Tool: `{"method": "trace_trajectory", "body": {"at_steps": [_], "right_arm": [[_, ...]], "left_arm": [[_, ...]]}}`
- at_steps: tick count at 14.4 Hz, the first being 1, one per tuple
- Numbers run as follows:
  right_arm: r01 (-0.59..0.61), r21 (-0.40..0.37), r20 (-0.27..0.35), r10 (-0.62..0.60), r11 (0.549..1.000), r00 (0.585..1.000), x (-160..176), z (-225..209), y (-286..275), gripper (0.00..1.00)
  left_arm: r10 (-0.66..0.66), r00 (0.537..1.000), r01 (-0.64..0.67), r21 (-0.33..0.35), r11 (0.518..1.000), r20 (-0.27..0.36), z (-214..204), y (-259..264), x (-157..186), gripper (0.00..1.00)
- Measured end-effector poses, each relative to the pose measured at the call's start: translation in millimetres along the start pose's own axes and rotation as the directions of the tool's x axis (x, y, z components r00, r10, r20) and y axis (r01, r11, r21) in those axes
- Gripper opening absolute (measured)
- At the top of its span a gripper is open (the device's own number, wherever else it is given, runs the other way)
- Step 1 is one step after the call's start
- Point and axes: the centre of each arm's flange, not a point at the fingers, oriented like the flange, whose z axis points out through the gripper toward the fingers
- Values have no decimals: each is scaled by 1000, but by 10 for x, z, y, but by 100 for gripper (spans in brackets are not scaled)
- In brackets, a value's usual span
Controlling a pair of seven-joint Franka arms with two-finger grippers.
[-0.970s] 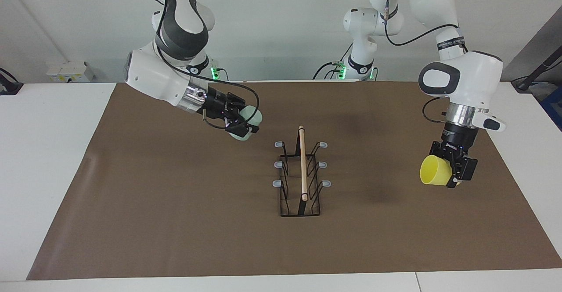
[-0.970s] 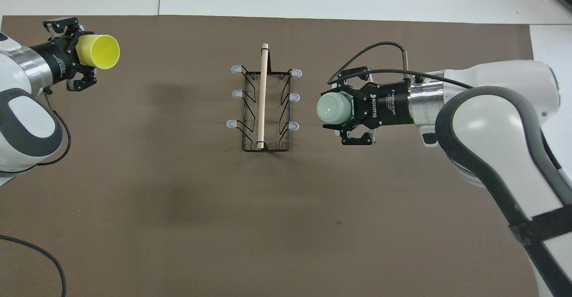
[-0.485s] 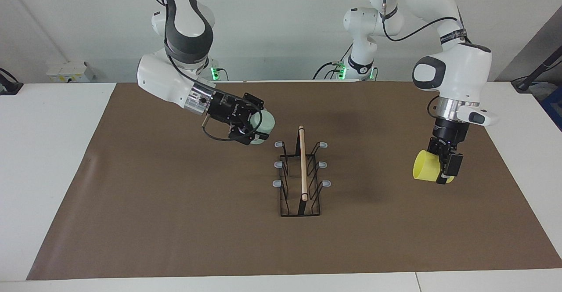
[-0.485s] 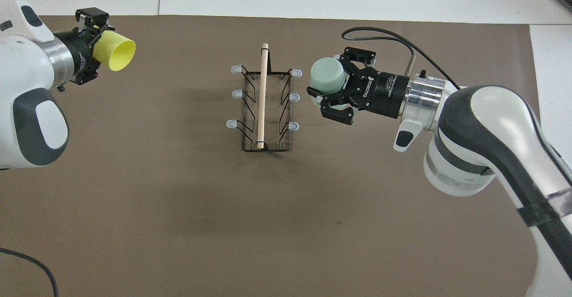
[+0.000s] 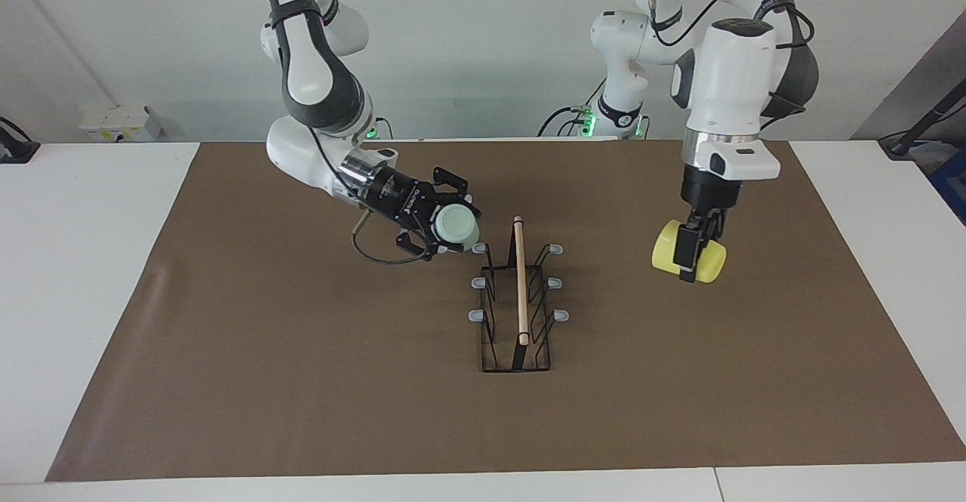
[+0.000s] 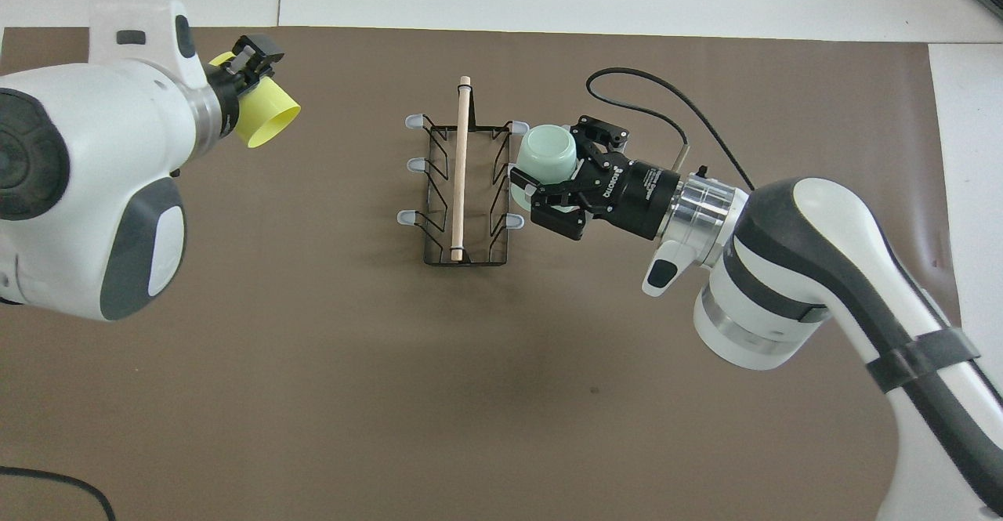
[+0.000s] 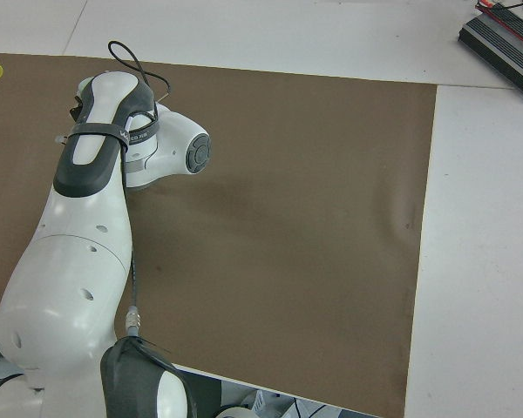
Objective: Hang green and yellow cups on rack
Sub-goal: 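Carry the yellow cup and the green cup toward the rack with both grippers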
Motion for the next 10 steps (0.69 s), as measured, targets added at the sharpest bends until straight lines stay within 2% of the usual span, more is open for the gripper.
{"method": "trace_trajectory", "body": {"at_steps": [3, 5, 10], "right_arm": [[9, -1, -18, -9, 1000, 1000, 309, 80, 143, 66], [34, 11, 0, -34, 999, 999, 425, 97, 190, 66], [106, 12, -6, -106, 994, 994, 570, 89, 218, 66]], "left_arm": [[134, 991, -134, 43, 990, -13, -26, 199, -405, 65], [190, 981, -186, 74, 980, -48, -16, 245, -671, 65], [166, 969, -147, 110, 983, -185, 9, 297, -1245, 65]]}}
